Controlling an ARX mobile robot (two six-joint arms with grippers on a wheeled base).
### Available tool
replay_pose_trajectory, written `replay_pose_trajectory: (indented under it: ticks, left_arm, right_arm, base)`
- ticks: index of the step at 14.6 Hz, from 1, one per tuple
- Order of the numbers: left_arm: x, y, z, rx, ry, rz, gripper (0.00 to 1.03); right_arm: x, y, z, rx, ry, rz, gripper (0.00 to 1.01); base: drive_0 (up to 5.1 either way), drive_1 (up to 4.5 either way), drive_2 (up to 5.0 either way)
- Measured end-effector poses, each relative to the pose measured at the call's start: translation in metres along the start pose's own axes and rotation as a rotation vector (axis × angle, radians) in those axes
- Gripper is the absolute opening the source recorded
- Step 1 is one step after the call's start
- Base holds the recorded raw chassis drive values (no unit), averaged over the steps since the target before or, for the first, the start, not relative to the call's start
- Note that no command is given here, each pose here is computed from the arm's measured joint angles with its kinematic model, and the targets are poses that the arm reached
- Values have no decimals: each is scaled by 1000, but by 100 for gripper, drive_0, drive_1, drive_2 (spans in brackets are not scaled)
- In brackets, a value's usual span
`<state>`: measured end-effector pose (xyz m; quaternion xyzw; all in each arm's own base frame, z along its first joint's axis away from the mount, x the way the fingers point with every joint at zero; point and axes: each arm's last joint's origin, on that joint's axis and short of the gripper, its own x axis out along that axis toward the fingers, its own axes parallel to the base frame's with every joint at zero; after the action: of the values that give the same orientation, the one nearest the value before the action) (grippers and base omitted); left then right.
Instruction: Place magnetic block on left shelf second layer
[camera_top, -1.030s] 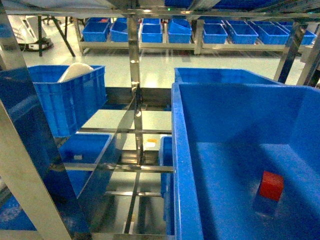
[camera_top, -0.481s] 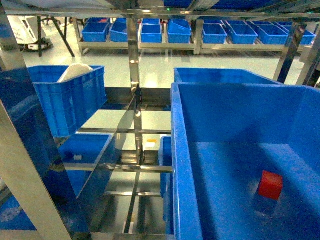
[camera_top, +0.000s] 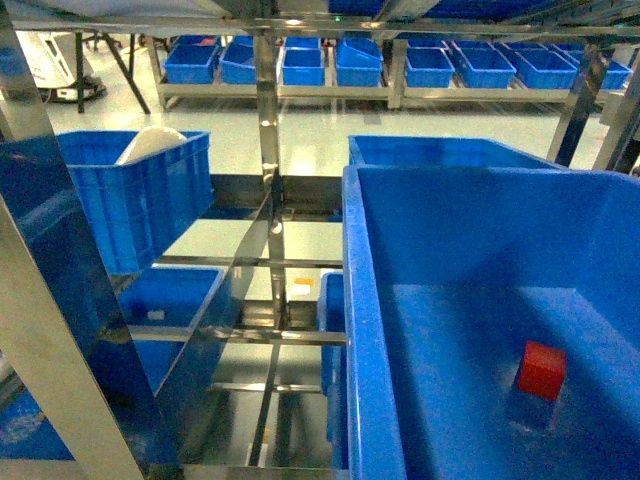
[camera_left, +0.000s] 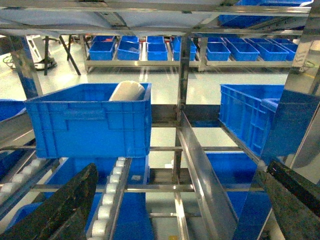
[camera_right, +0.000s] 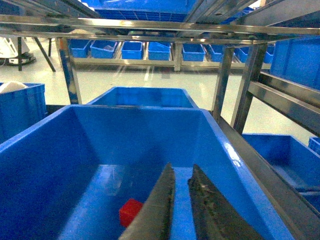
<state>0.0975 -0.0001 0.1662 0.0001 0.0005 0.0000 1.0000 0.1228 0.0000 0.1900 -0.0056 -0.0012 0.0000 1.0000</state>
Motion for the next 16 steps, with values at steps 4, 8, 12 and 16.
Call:
replay_pose_trajectory:
  ticks: [4, 8, 12, 16]
  left_arm:
    - [0, 0, 0, 0, 0, 0, 98]
    - [0, 0, 0, 0, 0, 0, 98]
    - [0, 0, 0, 0, 0, 0, 98]
    - [0, 0, 0, 0, 0, 2, 98]
  right_arm:
    - [-5, 0, -9, 3, 10, 0, 2]
    - [-11, 0, -16, 3, -7, 0, 2]
    - [-18, 0, -22, 3, 17, 0, 2]
    - [-26, 0, -22, 3, -7, 0, 2]
  base:
    - [0, 0, 0]
    - [0, 0, 0]
    - [0, 0, 0]
    - [0, 0, 0]
